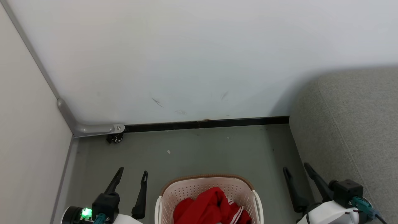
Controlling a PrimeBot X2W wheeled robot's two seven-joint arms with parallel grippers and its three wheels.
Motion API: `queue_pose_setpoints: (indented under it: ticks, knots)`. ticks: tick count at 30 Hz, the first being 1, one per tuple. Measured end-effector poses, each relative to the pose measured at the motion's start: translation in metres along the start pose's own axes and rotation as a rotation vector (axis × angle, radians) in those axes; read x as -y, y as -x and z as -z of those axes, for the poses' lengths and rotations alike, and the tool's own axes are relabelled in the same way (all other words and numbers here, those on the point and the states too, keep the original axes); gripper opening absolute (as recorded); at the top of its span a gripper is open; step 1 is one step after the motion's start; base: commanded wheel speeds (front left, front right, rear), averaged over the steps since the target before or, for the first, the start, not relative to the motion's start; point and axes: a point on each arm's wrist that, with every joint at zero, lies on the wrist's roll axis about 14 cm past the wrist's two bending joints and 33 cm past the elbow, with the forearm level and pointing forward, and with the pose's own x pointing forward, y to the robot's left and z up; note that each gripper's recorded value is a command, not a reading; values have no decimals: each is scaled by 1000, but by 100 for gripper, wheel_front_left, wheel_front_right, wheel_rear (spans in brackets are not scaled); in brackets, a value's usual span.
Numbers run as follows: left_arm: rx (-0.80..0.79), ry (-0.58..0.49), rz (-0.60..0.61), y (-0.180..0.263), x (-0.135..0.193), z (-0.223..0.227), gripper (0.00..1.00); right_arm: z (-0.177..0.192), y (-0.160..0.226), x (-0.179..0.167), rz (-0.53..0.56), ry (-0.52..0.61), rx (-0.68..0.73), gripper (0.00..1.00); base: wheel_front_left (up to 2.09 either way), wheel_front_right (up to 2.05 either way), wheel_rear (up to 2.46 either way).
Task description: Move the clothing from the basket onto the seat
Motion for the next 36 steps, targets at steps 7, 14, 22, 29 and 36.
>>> queue_pose_setpoints:
  ticks: [7, 14, 22, 29, 36]
  knots:
    - [-25, 5, -16, -1, -5, 7, 100, 1, 0, 0, -1, 0, -2, 100, 0, 0, 0]
    - [-26, 23, -32, -6, -9, 7, 100, 1, 0, 1, 2, -3, -4, 100, 0, 0, 0]
    - [-43, 31, -37, -7, -10, 12, 100, 2, 0, 1, 5, -6, -4, 100, 0, 0, 0]
    - [-40, 30, -42, -10, -11, 11, 100, 2, 0, 1, 5, -7, -6, 100, 0, 0, 0]
    - [-48, 30, -48, -10, -13, 13, 100, 3, 0, 2, 6, -12, -10, 100, 0, 0, 0]
